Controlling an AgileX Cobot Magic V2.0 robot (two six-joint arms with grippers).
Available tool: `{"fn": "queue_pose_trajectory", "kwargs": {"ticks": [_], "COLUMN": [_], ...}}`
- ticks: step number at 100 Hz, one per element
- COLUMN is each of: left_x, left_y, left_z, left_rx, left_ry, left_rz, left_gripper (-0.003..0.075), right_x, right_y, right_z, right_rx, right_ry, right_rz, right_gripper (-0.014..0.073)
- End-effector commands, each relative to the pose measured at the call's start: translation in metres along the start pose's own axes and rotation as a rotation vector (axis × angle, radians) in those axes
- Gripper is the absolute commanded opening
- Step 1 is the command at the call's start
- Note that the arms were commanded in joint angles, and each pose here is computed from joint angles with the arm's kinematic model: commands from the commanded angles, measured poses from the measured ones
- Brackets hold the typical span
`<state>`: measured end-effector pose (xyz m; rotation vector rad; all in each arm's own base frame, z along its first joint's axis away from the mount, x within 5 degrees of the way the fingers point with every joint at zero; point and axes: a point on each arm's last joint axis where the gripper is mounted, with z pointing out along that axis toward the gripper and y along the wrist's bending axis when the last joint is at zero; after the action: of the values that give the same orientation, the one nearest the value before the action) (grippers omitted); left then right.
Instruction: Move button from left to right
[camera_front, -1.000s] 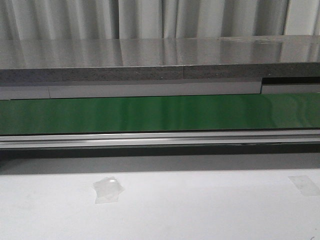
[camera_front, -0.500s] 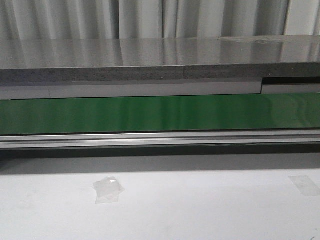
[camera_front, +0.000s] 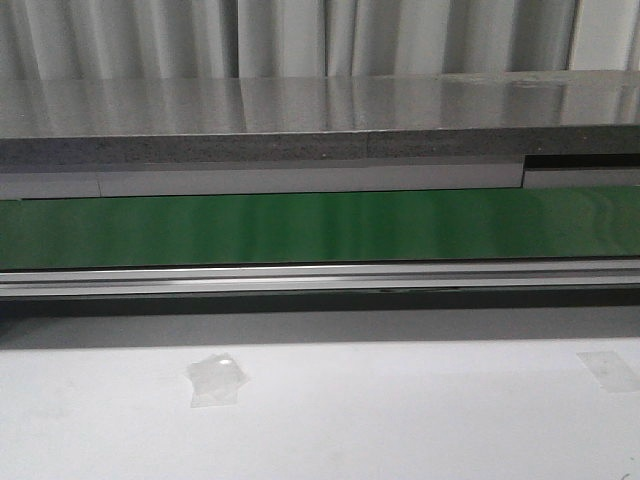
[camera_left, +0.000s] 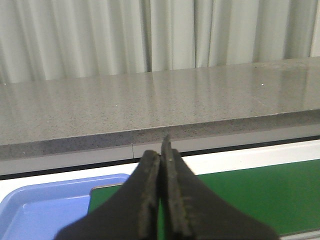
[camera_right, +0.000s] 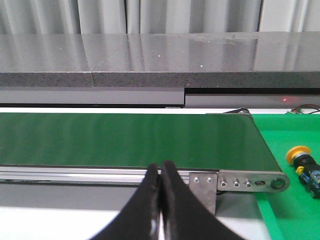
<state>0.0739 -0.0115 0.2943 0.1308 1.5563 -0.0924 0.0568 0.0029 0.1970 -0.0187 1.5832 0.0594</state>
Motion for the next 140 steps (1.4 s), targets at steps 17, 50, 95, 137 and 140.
{"fn": "queue_pose_trajectory", "kwargs": {"ticks": [17,50,95,137,140], "left_x": [-0.014,-0.014,0.016,0.068,0.071], "left_y": [0.002,0.004,0.008,0.006,0.005], "left_z": [0.000,0.000,-0.008,-0.023,-0.024], "left_rx": [-0.021,-0.040,-0.117,-0.124,-0.124], "left_ry": [-0.086,-0.085,-0.095,-0.119,-0.125], "left_rz": [-0.017,0.012,0.001,0.003,0.003], "left_gripper": [-0.0020,-0.0020,-0.0020,-0.0020,-0.0020], "right_x": [-0.014,-0.014,-0.014,-0.014,-0.014], "right_y": [0.000,0.000,0.000,0.000,0.000], "right_z": [-0.003,-0.003,-0.003,-0.003,-0.003], "right_rx": [-0.002,-0.002,-0.002,-0.002,-0.002], "right_ry": [-0.124,-0.124,-0.124,-0.124,-0.124], "right_rz": [-0.010,-0.010,-0.010,-0.010,-0.010], "right_gripper": [-0.0068,-0.0068,-0.0068,-0.0068,-0.0068]}}
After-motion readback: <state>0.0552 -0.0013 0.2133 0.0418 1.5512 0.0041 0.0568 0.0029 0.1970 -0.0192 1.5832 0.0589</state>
